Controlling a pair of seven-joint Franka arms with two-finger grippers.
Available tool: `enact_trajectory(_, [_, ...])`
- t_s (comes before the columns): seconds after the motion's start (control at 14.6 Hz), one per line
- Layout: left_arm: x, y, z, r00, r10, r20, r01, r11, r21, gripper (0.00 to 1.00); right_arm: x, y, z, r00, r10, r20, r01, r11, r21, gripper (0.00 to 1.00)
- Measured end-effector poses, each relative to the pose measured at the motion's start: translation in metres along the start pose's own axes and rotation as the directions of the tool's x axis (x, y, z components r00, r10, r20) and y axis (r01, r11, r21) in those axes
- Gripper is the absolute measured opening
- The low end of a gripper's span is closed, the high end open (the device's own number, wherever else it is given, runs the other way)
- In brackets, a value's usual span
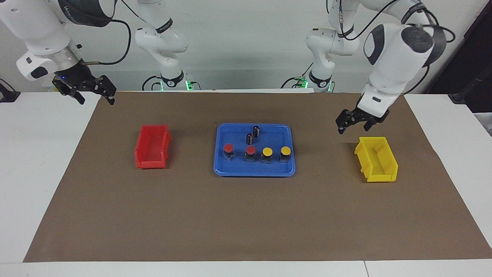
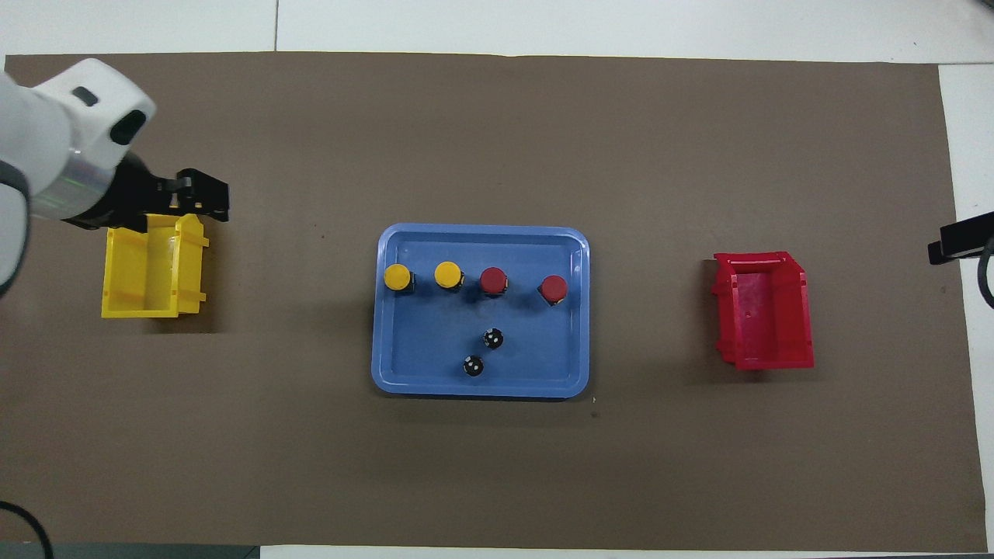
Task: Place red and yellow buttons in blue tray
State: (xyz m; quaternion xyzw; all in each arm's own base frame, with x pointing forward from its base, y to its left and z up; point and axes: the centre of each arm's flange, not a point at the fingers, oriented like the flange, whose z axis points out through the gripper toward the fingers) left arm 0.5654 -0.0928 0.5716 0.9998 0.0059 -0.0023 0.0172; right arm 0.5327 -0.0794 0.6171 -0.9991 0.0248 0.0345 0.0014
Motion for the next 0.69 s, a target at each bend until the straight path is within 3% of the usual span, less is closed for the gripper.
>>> enact_trajectory(0.34, [-0.015,-0.090,-0.039,0.995,0.099,0.005,-0.099,0.995,-0.011,1.00,0.000,0.001,0.000,1.000,0.002,0.001,-0.002,1.000,0.000,1.00])
enact_trajectory(0.69, [-0.018,-0.100,-0.041,0.990,0.139,0.015,-0.139,0.990,-0.005,1.00,0.000,0.001,0.000,1.000,0.002,0.001,-0.002,1.000,0.000,1.00])
